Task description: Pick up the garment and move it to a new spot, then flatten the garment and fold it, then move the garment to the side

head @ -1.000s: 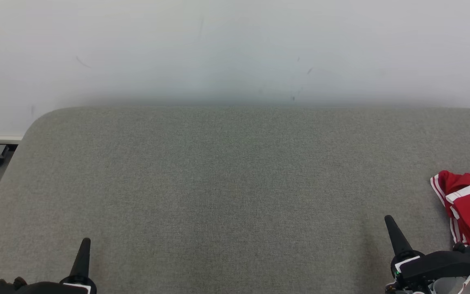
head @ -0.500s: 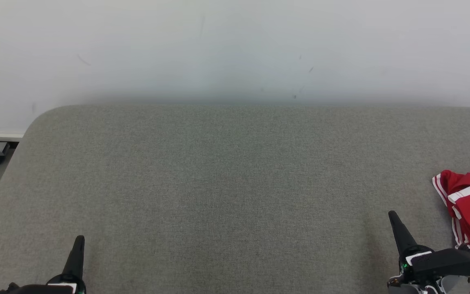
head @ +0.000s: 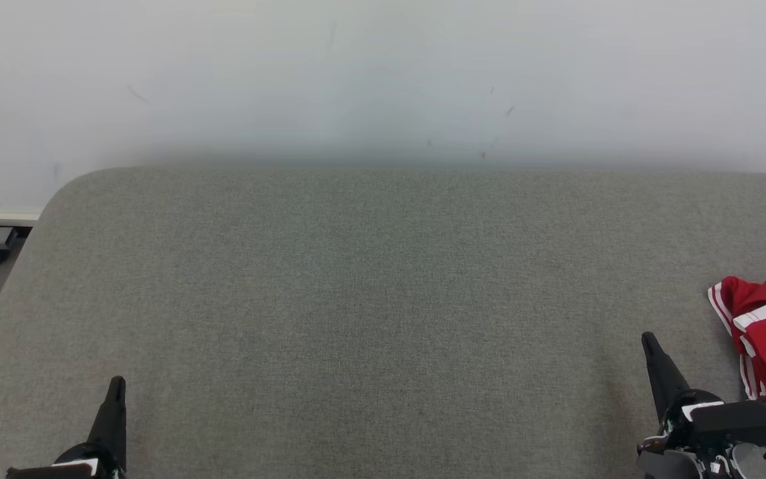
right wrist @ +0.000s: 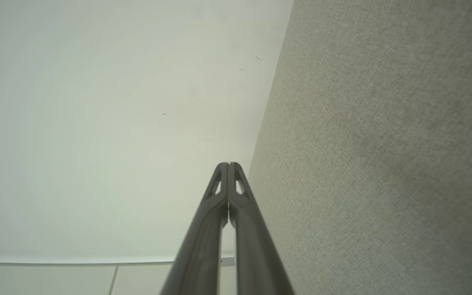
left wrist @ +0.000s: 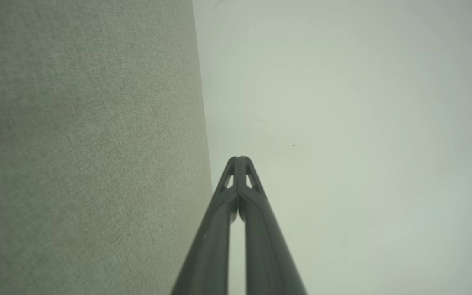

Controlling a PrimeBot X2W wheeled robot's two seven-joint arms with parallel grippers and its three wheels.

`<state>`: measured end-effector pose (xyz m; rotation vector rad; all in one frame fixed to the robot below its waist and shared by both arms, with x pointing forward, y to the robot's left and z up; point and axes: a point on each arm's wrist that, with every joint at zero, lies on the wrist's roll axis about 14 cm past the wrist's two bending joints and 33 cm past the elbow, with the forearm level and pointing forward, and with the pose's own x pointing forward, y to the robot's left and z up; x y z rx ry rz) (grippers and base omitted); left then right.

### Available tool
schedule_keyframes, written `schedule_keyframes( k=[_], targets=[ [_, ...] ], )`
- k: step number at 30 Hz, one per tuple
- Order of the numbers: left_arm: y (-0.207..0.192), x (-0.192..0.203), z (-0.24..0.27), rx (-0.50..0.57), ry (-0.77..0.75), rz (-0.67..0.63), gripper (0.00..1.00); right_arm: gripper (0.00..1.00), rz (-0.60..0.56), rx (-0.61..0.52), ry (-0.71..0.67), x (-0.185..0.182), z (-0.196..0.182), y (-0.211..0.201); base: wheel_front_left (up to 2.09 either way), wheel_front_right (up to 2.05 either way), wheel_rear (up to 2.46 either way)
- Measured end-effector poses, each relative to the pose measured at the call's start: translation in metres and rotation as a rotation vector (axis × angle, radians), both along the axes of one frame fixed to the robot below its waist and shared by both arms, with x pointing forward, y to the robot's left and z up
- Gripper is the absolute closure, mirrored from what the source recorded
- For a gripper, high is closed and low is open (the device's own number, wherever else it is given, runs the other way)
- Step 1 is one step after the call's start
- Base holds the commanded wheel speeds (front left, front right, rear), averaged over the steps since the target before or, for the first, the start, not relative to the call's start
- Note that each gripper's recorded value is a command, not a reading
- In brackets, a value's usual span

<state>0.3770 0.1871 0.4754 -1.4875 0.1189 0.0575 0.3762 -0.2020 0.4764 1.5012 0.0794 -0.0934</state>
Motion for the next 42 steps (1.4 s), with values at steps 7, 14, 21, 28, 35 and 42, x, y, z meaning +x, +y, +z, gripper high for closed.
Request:
schedule_keyframes(
  k=[7, 14, 21, 28, 35, 42],
  targets=[
    [0.0033, 0.0002, 0.0011, -0.079, -0.015, 0.023, 1.00, 1.00, -0.014, 0.079, -0.013, 0.0008, 0.0008, -0.0019, 0.00, 0.00, 0.00],
    [0.0028, 0.0038, 0.0056, -0.080, -0.028, 0.021, 1.00, 1.00, -0.015, 0.080, -0.013, 0.0009, 0.0009, -0.0019, 0.00, 0.00, 0.00],
    [0.0027, 0.0037, 0.0054, -0.080, -0.028, 0.021, 1.00, 1.00, -0.014, 0.080, -0.015, 0.0014, 0.0016, -0.0019, 0.00, 0.00, 0.00],
    [0.0027, 0.0037, 0.0054, -0.080, -0.028, 0.021, 1.00, 1.00, -0.013, 0.079, -0.029, 0.0044, 0.0058, -0.0015, 0.00, 0.00, 0.00],
    [0.0027, 0.0037, 0.0054, -0.080, -0.027, 0.021, 1.00, 1.00, -0.013, 0.079, -0.028, 0.0044, 0.0057, -0.0016, 0.00, 0.00, 0.00],
    [0.0027, 0.0037, 0.0053, -0.080, -0.027, 0.021, 1.00, 1.00, -0.013, 0.079, -0.028, 0.0044, 0.0057, -0.0015, 0.00, 0.00, 0.00]
  ],
)
